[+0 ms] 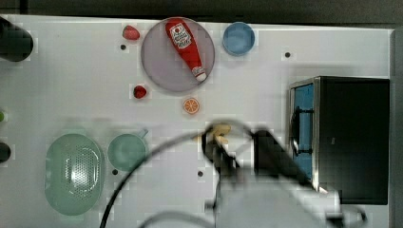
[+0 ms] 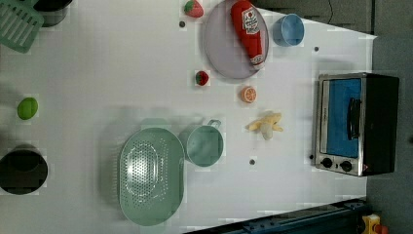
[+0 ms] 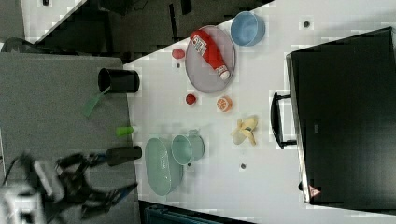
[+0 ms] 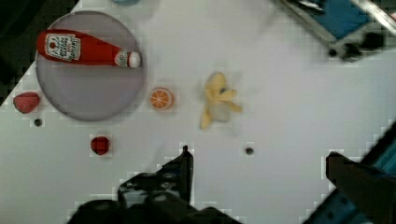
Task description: Pick banana from table and place on oven.
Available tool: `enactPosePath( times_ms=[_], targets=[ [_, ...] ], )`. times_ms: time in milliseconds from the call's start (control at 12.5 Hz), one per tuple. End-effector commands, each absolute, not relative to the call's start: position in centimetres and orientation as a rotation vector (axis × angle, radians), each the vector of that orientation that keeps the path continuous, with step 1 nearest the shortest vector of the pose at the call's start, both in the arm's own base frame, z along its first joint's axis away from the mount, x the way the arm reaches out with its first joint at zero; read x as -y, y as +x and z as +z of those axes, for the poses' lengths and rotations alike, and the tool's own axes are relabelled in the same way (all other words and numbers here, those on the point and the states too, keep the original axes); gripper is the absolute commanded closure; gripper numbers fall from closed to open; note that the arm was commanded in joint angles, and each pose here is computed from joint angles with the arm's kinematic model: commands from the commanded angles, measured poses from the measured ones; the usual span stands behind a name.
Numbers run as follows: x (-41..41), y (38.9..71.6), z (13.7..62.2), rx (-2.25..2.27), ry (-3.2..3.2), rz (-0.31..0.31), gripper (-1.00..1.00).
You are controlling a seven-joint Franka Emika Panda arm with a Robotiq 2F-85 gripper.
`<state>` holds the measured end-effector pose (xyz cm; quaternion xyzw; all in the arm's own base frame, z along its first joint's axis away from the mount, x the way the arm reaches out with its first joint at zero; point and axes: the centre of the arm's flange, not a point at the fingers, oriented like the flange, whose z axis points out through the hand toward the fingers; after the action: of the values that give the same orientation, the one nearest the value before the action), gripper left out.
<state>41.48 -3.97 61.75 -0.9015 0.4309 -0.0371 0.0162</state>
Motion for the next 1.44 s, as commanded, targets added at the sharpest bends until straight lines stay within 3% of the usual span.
enactPosePath(
  times_ms=[80,240,480,960,1440],
  targets=[
    [3.5,47.2,49.9,-1.411,-2.865,0.142,-1.00],
    [3.6,49.6,45.2,-1.411,-2.879,0.182,-1.00],
    [3.4,51.5,38.9,-1.397,-2.878,0.134,-1.00],
    [3.0,49.1,26.1,-1.377,-2.871,0.076,-1.00],
    [2.4,47.9,17.6,-1.360,-2.894,0.132,-1.00]
  ],
)
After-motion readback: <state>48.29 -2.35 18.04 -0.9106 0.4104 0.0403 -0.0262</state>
